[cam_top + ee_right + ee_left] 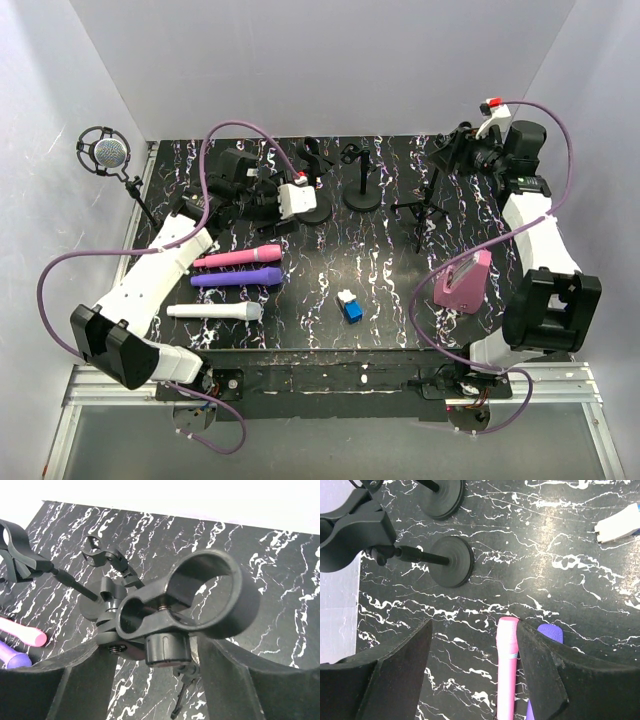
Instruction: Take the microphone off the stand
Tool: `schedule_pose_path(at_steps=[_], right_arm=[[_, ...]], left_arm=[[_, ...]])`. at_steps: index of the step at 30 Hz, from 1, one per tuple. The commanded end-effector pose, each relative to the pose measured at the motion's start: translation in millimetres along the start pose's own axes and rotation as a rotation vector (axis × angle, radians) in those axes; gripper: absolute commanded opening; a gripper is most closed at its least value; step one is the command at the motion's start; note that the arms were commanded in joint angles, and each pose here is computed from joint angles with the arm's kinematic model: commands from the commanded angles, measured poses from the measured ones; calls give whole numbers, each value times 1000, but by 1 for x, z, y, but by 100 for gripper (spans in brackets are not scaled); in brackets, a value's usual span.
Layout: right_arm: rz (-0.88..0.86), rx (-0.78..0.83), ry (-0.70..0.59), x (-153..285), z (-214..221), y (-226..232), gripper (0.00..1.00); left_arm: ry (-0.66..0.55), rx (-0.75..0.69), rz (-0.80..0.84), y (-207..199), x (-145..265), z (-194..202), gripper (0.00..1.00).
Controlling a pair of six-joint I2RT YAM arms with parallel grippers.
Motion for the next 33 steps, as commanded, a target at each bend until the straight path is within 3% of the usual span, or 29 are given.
schedule_pose_path(at_steps=[1,9,12,25,33], right_arm=[[-86,114,-147,-9,-32,2,64],[-191,171,-149,-11,-22,12,16],[-251,173,-152,-4,-22,27,6],[-710,235,-111,19,2,144,1],[-778,167,-133,10,9,168,1]], left_arm=[[-73,21,-41,5,14,-26,67],[-138,99,-32,2,7,-50,67],[-184,149,-19,4,-5,-58,66],[-353,214,65,-10,-69,-65,59],[-312,229,139,-31,-90,-60,53]])
Point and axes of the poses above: each gripper's point midway between its finger pads, its own x axis back along the fingers, its own y axis along the line the jaws close on, z = x × y, the point moved 6 cm from there along x, back along the fingers, and after that the axes turned 9 degrees about x, right-handed, at the moved point
